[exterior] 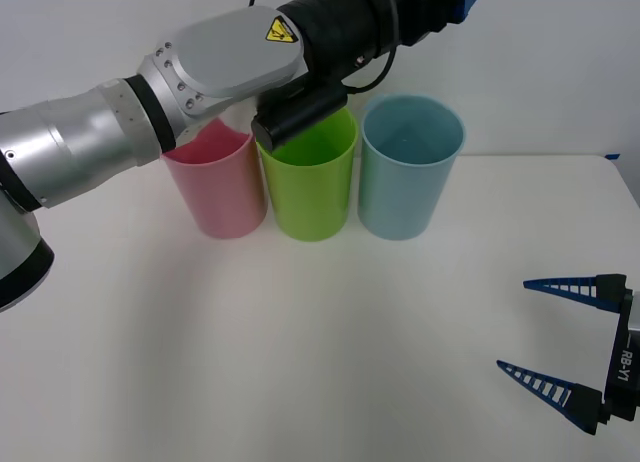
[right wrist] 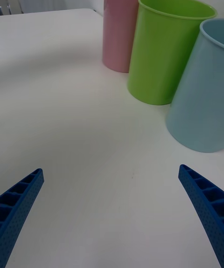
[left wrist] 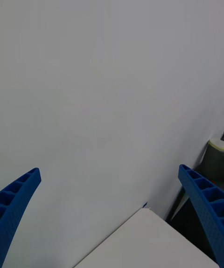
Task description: Put cans in the blue bin and PET bottles in the pink bin and trash in the green bin.
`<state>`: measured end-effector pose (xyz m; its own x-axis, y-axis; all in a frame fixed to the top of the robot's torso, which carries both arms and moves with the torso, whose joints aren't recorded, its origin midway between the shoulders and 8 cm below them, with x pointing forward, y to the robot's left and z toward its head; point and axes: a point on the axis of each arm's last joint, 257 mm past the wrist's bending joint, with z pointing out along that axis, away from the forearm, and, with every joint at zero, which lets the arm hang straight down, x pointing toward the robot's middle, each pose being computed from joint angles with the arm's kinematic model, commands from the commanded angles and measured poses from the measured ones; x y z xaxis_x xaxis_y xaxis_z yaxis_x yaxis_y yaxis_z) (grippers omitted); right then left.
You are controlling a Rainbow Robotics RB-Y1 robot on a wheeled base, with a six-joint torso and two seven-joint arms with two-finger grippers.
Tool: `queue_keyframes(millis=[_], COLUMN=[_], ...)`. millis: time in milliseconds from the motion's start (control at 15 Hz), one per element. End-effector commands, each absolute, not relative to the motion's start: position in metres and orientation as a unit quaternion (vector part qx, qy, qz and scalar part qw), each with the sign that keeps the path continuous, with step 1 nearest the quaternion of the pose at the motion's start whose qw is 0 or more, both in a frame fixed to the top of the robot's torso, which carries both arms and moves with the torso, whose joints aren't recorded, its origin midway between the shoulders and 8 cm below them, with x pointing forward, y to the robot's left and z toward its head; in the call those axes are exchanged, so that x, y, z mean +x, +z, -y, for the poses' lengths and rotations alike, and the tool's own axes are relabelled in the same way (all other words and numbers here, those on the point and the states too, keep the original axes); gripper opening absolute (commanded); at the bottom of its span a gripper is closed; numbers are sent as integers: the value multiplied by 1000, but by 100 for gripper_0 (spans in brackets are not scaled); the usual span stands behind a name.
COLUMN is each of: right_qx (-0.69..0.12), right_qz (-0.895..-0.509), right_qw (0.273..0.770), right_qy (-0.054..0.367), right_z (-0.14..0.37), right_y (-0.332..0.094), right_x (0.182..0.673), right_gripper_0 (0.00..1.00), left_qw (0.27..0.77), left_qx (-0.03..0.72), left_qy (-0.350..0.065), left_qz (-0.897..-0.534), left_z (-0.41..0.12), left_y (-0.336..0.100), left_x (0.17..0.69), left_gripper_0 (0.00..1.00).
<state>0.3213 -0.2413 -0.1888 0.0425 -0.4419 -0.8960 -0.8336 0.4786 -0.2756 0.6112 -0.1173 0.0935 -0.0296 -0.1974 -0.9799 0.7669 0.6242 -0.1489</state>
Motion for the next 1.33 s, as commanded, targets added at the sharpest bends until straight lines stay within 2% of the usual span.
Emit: queue_keyframes(millis=[67, 267, 533, 1067, 1333], right_qx=[-477, -477, -477, -477, -477], right_qz=[-668, -668, -668, -668, -668], right_qw=[542, 542, 542, 542, 542], right_qy=[181, 181, 181, 181, 181], right_z=[241, 241, 241, 241, 241], right_y=[-189, -189, -189, -189, -189], right_x=[321, 321, 321, 321, 321], right_gripper_0=[100, 100, 100, 100, 100], left_qw=[643, 636, 620, 604, 603], left_qx=[251, 252, 293, 347, 362], left_qy=[-381, -388, -416, -393, -366], left_qz=[-615, -618, -598, -600, -609], left_z=[94, 57, 1, -89, -121], left_y=[106, 113, 114, 67, 42], left_x=[592, 572, 532, 449, 413], left_gripper_0=[100, 100, 100, 100, 100])
